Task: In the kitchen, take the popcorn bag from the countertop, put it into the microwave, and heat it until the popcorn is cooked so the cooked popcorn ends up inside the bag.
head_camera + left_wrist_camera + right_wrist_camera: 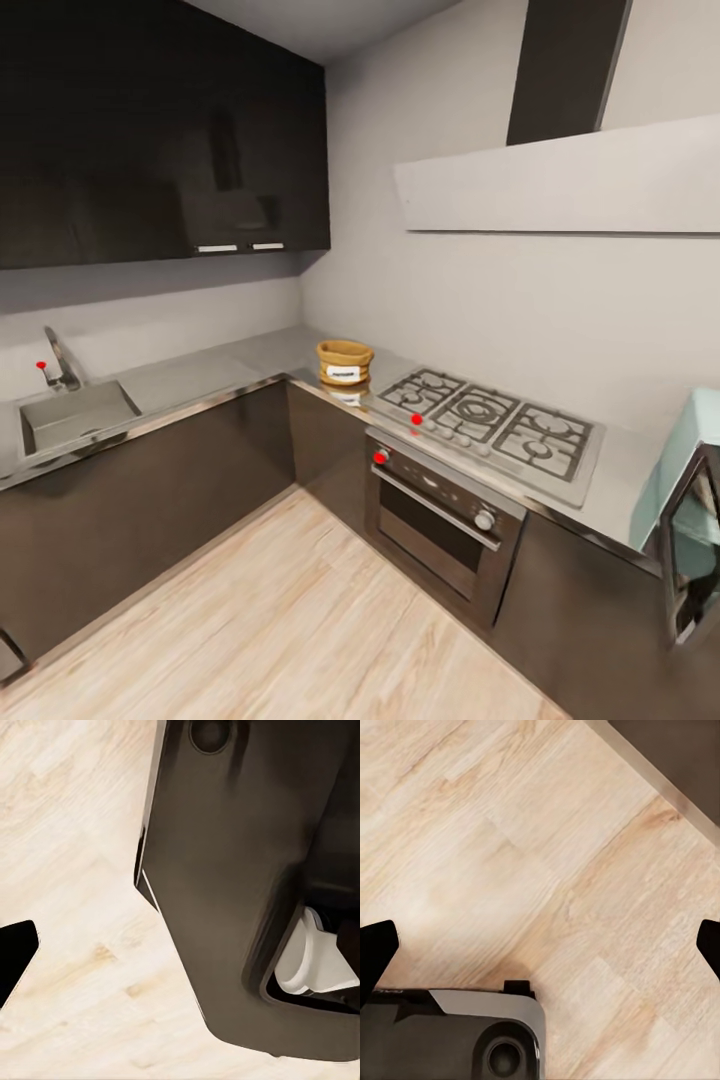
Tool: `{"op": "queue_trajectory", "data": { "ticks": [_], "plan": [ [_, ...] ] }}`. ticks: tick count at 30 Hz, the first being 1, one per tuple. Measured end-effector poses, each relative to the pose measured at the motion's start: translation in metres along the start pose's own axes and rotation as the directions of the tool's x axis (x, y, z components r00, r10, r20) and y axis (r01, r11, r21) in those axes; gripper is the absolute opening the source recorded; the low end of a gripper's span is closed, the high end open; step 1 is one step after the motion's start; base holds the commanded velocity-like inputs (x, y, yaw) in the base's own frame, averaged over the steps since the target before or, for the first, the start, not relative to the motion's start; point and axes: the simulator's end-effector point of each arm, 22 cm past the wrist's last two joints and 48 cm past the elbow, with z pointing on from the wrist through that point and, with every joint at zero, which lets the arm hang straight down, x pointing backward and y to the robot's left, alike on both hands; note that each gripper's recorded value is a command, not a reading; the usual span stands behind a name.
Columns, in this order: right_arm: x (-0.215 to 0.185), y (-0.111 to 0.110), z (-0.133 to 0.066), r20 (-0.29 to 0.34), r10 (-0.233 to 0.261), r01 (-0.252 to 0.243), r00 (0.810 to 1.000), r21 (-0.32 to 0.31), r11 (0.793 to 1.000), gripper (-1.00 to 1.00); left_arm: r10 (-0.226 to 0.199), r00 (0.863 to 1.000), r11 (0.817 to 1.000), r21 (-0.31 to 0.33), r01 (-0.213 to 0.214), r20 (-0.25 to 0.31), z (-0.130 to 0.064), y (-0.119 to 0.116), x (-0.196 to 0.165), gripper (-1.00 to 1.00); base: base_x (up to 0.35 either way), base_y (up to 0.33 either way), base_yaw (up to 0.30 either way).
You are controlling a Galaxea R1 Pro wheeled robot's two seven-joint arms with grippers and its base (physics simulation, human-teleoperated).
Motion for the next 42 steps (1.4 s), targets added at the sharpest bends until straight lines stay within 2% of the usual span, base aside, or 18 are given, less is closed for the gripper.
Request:
{"op": "queue_trajectory", "data": {
  "ticks": [14, 29, 42],
  "plan": [
    [0.0000, 0.0002, 0.0000, 0.000, 0.001, -0.001, 1.000, -0.001, 1.000, 1.00, 0.001, 1.000, 1.000, 0.001, -0.001, 0.000, 0.0000, -0.0011, 0.0002, 1.00, 0.236, 0.231, -0.003],
    [0.0001, -0.0001, 0.0000, 0.000, 0.002, -0.002, 1.000, 0.000, 1.000, 1.00, 0.000, 1.000, 1.000, 0.001, 0.000, -0.001, 0.0000, -0.0005, 0.0003, 1.00, 0.239, 0.232, -0.241],
    [-0.0002, 0.0005, 0.0000, 0.001, -0.001, 0.001, 1.000, -0.002, 1.000, 1.00, 0.000, 1.000, 1.000, 0.000, 0.000, -0.001, 0.0000, -0.0003, 0.0002, 1.00, 0.191, 0.269, -0.019]
  ]
}}
